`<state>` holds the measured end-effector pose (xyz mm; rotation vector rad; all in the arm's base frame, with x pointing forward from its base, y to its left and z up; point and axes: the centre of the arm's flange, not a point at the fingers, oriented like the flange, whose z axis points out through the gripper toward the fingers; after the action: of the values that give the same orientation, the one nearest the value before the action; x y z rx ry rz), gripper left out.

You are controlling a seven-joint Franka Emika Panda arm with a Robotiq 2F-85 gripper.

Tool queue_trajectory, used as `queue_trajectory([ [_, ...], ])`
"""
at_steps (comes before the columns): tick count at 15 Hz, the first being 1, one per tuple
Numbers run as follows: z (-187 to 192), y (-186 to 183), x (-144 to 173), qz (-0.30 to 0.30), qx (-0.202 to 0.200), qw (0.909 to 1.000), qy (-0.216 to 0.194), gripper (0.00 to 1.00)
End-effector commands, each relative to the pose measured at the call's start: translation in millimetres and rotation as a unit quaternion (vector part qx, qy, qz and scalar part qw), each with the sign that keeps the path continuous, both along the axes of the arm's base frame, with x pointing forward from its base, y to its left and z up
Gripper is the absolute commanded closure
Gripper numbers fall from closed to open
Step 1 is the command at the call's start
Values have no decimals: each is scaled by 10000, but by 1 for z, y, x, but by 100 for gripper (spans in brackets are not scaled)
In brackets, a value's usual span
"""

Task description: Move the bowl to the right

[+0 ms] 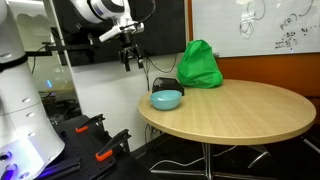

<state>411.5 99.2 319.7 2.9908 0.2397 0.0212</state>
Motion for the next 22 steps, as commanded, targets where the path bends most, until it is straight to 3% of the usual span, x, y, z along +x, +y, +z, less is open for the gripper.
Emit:
queue_trajectory([
  [1, -41, 9, 44, -124, -527, 9985, 11, 0],
  [11, -139, 15, 91, 155, -953, 9929, 701, 0],
  [12, -146, 14, 91, 188, -1015, 9917, 761, 20],
  [16, -169, 10, 89, 238, -1128, 9894, 886, 49],
  [22, -173, 14, 91, 336, -1149, 9890, 863, 95],
])
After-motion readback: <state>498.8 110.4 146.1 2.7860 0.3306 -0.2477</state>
